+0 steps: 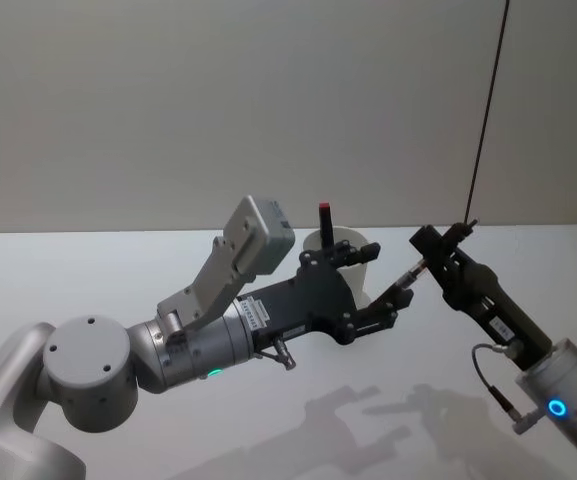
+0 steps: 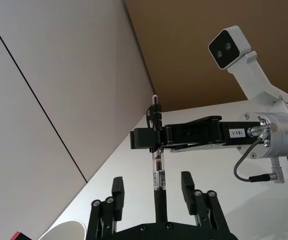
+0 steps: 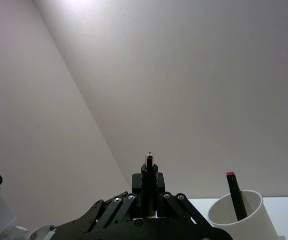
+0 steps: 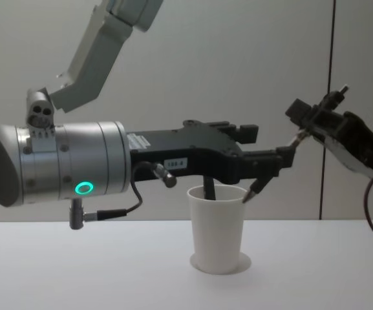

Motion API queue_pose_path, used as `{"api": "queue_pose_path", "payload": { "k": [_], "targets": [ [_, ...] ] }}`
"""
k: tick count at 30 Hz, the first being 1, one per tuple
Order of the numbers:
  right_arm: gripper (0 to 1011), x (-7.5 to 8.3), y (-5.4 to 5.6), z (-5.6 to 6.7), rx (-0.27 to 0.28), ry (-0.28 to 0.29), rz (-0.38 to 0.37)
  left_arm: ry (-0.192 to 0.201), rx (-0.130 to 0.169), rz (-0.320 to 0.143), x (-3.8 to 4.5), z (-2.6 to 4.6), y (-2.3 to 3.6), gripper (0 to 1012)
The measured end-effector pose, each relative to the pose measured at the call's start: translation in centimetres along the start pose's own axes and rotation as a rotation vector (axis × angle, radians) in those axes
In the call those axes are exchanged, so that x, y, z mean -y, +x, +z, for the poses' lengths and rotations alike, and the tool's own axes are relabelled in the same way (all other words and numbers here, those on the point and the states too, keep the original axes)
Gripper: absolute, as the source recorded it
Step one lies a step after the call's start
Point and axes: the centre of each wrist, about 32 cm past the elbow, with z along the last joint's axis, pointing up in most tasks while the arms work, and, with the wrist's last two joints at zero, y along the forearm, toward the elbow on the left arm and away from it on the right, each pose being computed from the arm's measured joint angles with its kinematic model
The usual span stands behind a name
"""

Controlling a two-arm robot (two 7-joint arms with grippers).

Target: Place the pen into the pen holder.

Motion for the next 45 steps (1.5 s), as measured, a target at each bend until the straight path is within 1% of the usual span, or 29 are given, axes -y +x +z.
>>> {"api": "queue_pose_path", "payload": {
  "k": [1,2,4,7,8,9,11,21,28,34,37,45],
  "targets": [
    [132,0.0,0.0,0.0,0.002,0.0,0.0,0.0,0.0,0.0,0.0,0.0,0.0,739],
    [132,0.0,0.0,0.1,0.004,-0.001,-0.001,0.0,0.0,0.0,0.0,0.0,0.0,739],
    [132,0.1,0.1,0.2,0.011,-0.001,-0.004,0.0,0.0,0.0,0.0,0.0,0.0,844],
    [132,0.2,0.1,0.5,0.022,-0.004,-0.008,0.0,0.0,0.0,0.0,0.0,0.0,918],
    [132,0.2,0.2,0.7,0.028,-0.005,-0.01,0.0,0.0,0.0,0.0,0.0,0.0,918],
    [132,0.3,0.2,0.7,0.031,-0.006,-0.012,0.0,0.0,0.0,0.0,0.0,0.0,961],
    [132,0.3,0.2,0.9,0.039,-0.008,-0.014,0.0,0.0,0.0,0.0,0.0,0.0,1003],
    [132,0.7,0.6,2.2,0.091,-0.023,-0.033,0.0,0.0,0.0,0.0,0.0,0.0,1000],
    [132,0.6,1.0,3.3,0.128,-0.035,-0.04,0.0,0.0,0.0,0.0,0.0,0.0,1000],
    [132,0.2,1.5,4.6,0.167,-0.047,-0.043,0.0,0.0,0.0,0.0,0.0,0.0,1000],
    [132,0.0,1.7,4.9,0.177,-0.05,-0.044,0.0,0.0,0.0,0.0,0.0,0.0,1000],
    [132,-0.9,2.6,6.4,0.217,-0.057,-0.045,0.0,0.0,0.0,0.0,0.0,0.0,1000]
  ]
}}
